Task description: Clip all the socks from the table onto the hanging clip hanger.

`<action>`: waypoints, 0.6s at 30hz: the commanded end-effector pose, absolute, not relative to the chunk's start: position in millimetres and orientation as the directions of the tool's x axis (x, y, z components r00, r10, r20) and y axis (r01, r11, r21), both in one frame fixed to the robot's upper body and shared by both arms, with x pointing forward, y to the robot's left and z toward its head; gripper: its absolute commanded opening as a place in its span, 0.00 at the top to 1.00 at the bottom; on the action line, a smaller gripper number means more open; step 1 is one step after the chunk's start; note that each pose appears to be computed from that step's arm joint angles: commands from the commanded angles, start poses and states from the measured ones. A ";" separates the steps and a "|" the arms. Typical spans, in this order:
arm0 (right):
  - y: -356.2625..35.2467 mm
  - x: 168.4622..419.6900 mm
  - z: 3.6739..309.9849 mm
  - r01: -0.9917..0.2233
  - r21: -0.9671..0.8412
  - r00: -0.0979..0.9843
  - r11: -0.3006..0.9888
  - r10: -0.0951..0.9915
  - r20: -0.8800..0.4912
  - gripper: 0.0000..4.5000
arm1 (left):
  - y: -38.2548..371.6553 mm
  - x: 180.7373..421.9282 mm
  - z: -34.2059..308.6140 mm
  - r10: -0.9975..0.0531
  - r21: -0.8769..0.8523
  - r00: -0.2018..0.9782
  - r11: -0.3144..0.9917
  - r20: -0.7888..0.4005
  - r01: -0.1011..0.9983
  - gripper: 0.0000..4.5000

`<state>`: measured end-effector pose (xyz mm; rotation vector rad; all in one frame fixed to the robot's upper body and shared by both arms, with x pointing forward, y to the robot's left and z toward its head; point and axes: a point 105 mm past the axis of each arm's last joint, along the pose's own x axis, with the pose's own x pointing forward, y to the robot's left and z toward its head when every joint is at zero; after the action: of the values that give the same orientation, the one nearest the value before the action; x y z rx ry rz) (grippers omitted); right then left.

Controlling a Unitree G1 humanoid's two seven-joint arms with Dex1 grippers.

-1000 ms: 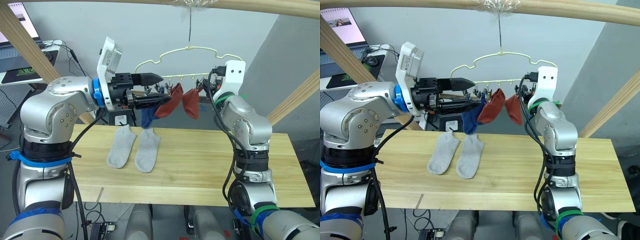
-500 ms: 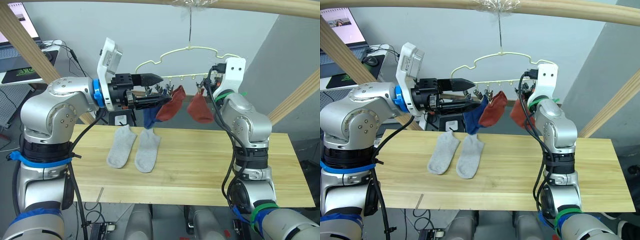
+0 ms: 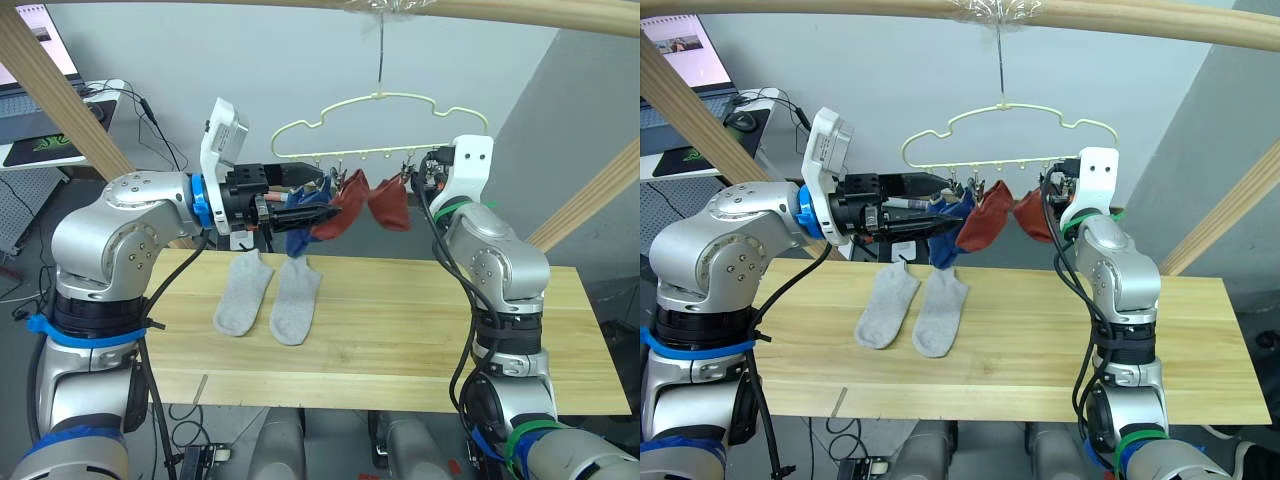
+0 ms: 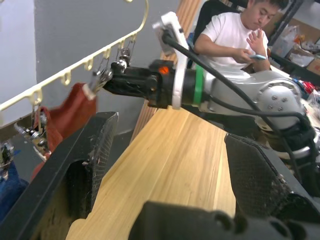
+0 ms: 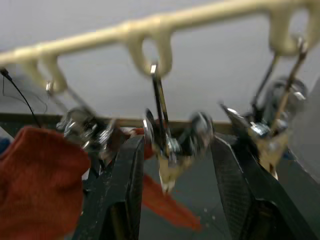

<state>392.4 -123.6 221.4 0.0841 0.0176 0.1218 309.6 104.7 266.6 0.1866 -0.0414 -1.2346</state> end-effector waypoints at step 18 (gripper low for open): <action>-142.2 248.8 138.5 -0.236 -0.091 0.965 0.967 0.222 -0.139 0.54 | 132.9 299.1 146.3 -0.743 -0.052 0.669 0.668 0.010 0.742 0.13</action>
<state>253.0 -145.9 119.1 -0.1019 0.2231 0.2113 298.2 128.6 131.9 -0.0834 0.0885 -0.8734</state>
